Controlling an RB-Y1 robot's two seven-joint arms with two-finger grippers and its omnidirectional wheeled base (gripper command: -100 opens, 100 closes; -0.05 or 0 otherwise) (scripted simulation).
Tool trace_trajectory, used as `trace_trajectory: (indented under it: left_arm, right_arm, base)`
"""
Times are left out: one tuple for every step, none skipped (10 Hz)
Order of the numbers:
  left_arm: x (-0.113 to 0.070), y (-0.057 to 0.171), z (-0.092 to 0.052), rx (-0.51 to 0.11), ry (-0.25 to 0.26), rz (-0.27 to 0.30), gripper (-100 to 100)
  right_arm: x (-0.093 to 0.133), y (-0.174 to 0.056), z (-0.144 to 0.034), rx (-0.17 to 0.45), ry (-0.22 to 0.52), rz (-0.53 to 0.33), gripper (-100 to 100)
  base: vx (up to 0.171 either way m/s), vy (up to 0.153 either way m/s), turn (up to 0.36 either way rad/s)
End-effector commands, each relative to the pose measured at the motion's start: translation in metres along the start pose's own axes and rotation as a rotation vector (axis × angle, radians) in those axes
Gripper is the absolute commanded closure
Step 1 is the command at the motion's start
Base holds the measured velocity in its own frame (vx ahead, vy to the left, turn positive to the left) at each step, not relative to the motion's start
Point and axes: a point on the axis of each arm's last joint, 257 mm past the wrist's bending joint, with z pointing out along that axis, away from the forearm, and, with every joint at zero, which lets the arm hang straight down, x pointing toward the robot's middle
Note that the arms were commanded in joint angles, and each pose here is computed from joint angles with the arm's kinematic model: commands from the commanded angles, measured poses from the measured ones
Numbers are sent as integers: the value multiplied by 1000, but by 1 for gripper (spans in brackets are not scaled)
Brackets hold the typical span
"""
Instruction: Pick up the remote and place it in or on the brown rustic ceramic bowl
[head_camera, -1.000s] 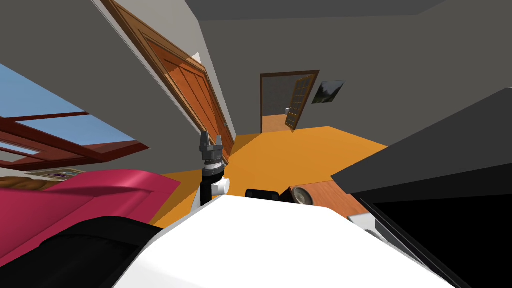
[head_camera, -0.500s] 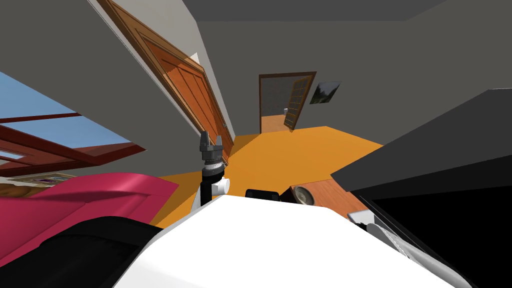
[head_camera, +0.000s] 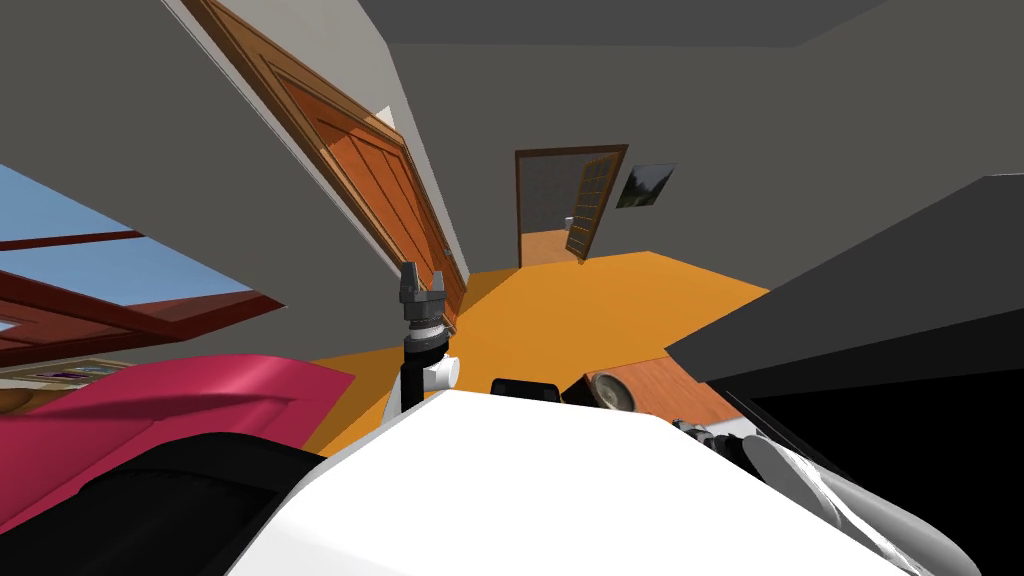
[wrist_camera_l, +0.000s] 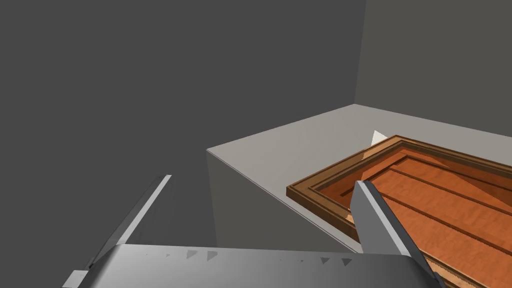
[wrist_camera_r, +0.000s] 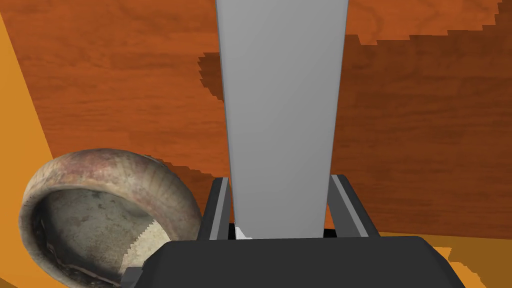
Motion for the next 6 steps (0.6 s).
trace_trajectory:
  left_arm:
    - [0, 0, 0, 0, 0, 0, 0]
    - [0, 0, 0, 0, 0, 0, 0]
    - [0, 0, 0, 0, 0, 0, 0]
    - [0, 0, 0, 0, 0, 0, 0]
    - [0, 0, 0, 0, 0, 0, 0]
    - [0, 0, 0, 0, 0, 0, 0]
  right_arm:
    - [7, -2, -10, -3, 6, -5, 100]
    - [13, -6, -18, -2, 13, -7, 100]
    - [18, -10, -25, 1, 17, -7, 100]
    - [22, -13, -30, 3, 18, -3, 100]
    - [26, -15, -36, 3, 9, 15, 100]
    - [27, -14, -39, 0, -1, 35, 100]
  base:
    - [27, 94, -30]
    - [29, 100, -46]
    - [33, 113, -43]
    - [50, 119, -30]
    - [78, 125, -35]
    - [96, 124, -22]
